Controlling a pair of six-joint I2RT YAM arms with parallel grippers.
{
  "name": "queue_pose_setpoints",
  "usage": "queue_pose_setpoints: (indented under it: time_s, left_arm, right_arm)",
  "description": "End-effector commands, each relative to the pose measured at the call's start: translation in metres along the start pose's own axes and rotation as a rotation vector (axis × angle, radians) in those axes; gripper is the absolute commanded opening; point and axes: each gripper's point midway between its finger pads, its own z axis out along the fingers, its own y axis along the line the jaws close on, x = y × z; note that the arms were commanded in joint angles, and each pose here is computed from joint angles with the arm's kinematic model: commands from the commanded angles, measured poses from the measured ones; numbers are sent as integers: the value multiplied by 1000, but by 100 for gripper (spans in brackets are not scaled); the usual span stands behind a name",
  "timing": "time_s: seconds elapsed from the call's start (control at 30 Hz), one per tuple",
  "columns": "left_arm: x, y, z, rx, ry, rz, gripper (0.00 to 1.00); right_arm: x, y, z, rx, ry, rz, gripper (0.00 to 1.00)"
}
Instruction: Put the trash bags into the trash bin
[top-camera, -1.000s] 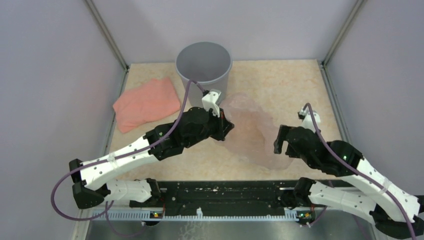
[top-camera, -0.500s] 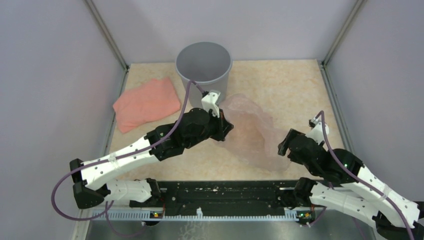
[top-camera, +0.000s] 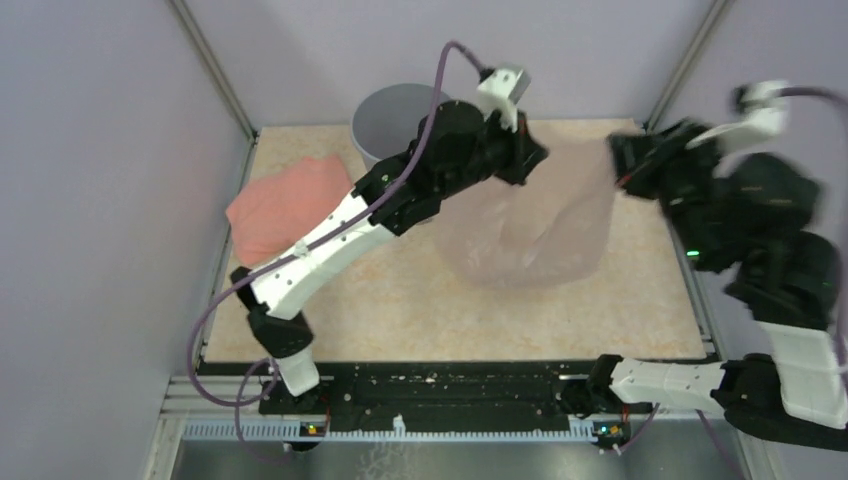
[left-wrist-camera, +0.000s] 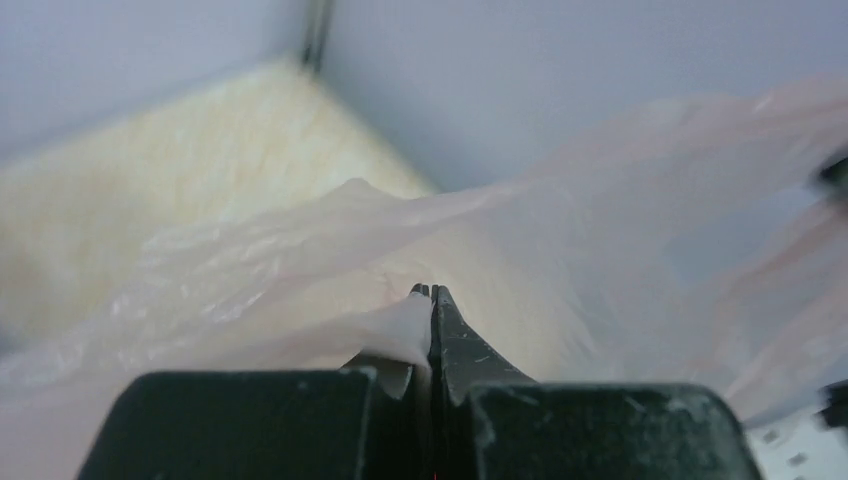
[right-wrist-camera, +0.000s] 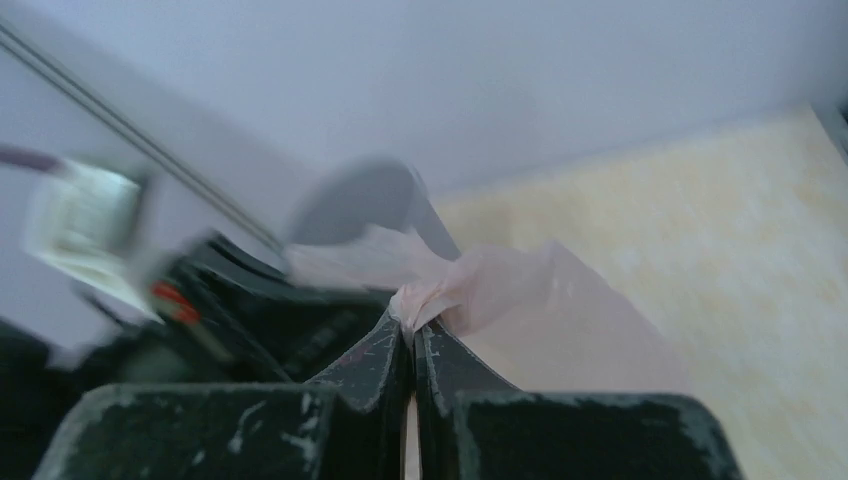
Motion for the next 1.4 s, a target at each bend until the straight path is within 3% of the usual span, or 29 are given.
queue_pose_setpoints:
  time_s: [0.0,0.07,0.13,0.23,0.37,0.43,0.5,0.6,0.83,1.1,1.13,1.23,1.33,1.37]
  left_arm:
    - [-181,-103,-88,352,-462,154,0]
    - [-174,-97,-83,334,-478,171,0]
    - [-144,-73,-69,262,-448,161,0]
    - [-58,-16,-12,86,-244,129,0]
    - [92,55,39,-76,110,39,0]
    - [142,66,39,-82,225,-7,0]
    - [167,67,30,-69,284,-34,0]
    - [175,67,13,-67,292,-38,0]
    - [135,46,-15,0,195,-46,0]
    - [88,28,-27,54,64,-48,0]
    - [82,26,-28,60,54,-45,3]
    - [61,18,-36,81,12,-30,23]
    - [41,17,-44,74,-32,5,46]
    - [34,17,-47,66,-47,17,59]
  right_arm:
    - [-198,10,-84,-222,-480,89,0]
    - [-203,18,-90,-281,-505,93,0]
    - [-169,27,-69,-278,-443,43,0]
    - [-53,17,-9,-143,-235,-45,0]
    - [172,-23,52,15,164,-74,0]
    - [241,-39,52,40,331,-43,0]
    - [264,-44,45,37,400,-20,0]
    - [232,-38,33,-10,360,-1,0]
    - [121,-26,10,-26,202,-17,0]
    - [57,-13,7,-19,112,-106,0]
    - [51,-10,7,-20,103,-113,0]
    - [33,-6,8,-13,72,-141,0]
    - [14,-8,9,27,26,-185,0]
    - [5,-7,10,40,6,-199,0]
